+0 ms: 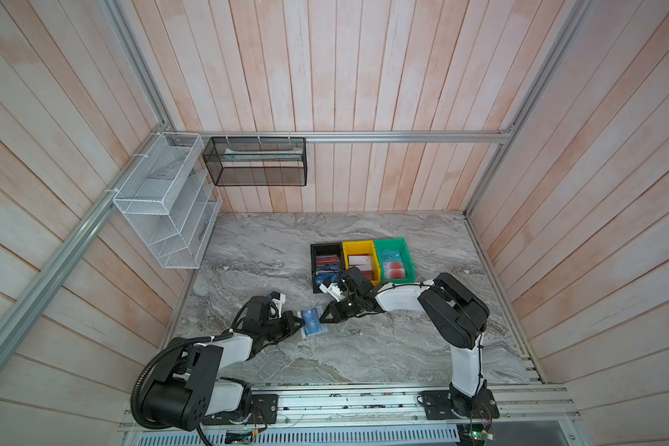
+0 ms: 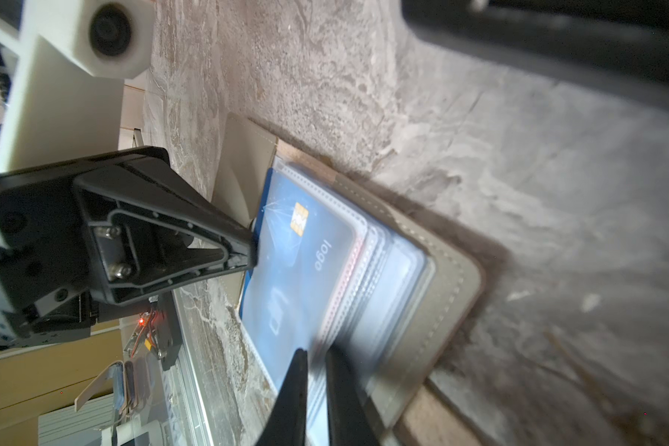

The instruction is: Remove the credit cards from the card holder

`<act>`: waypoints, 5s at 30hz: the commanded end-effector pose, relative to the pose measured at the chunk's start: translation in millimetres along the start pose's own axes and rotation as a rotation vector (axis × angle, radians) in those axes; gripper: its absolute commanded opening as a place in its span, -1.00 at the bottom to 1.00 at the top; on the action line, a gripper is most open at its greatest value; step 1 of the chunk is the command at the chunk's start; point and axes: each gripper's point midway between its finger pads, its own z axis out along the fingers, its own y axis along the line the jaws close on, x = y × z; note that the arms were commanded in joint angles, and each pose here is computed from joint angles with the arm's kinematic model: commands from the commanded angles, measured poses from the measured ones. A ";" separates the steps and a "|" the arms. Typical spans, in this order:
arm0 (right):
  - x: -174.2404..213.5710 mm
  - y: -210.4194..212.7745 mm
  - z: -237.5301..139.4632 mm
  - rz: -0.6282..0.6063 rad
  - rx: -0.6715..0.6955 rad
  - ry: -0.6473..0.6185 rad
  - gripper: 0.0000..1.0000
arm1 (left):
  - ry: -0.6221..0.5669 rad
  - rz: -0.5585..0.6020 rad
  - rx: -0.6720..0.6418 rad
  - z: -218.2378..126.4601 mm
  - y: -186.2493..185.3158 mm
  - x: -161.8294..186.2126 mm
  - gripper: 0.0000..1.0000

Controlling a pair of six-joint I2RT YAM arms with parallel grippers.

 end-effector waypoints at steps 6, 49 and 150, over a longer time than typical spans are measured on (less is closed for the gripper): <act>29.9 -27.9 13.2 0.074 0.070 0.077 -0.70 | 0.037 -0.015 -0.043 2.5 15.3 10.9 -1.00; -29.2 70.6 -62.3 -0.124 -0.107 -0.050 -0.36 | -0.193 0.076 0.214 -73.1 -90.7 -46.5 -1.00; -122.6 -14.7 -109.8 -1.120 0.597 0.441 -1.00 | -0.058 -0.001 0.103 -27.5 -42.4 -41.7 -0.06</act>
